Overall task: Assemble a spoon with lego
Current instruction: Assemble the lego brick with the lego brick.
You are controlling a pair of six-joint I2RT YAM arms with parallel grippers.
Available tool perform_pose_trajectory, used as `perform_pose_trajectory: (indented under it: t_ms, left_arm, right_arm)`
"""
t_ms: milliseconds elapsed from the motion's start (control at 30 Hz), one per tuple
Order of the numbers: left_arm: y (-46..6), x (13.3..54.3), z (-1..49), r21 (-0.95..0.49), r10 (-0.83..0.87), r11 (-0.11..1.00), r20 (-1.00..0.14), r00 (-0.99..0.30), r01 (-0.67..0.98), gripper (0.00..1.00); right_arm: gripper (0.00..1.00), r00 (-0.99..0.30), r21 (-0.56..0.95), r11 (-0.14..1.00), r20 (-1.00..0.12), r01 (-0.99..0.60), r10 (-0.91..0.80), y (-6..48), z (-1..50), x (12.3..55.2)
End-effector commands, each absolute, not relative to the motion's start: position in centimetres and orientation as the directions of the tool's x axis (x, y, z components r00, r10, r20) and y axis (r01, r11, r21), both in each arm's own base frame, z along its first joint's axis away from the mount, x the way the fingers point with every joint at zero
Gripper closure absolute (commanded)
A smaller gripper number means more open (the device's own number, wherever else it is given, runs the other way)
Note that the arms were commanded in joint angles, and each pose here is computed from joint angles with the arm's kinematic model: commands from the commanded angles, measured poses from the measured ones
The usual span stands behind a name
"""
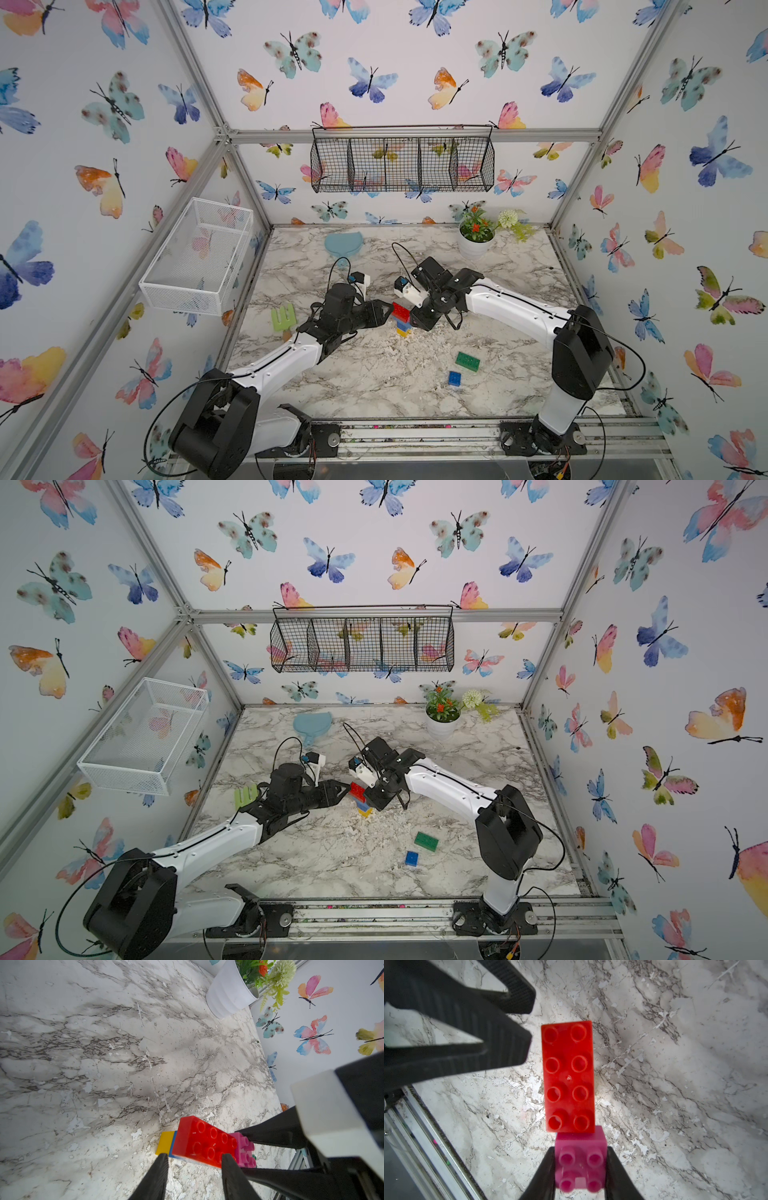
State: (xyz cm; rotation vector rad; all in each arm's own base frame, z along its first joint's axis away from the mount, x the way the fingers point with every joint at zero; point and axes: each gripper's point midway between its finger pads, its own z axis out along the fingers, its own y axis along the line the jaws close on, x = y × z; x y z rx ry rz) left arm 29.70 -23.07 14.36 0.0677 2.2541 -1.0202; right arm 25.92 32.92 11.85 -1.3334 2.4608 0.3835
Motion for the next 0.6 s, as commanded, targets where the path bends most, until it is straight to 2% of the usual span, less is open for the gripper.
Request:
perform_pose_trajectory:
  t_ms: [0, 567]
  left_arm:
    - [-23.3, 29.4, 14.2, -0.656, -0.193, 0.681, -0.589, -0.785, 0.325, 0.55]
    - [-23.2, 29.0, 13.6, -0.661, -0.195, 0.678, -0.584, -0.788, 0.322, 0.56]
  right_arm:
    - [0.99, -0.533, 0.055, 0.544, -0.307, -0.837, -0.789, 32.2, 10.2, 25.3]
    - [0.99, -0.584, -0.006, 0.592, -0.154, -0.806, -0.797, 31.6, 8.2, 25.2]
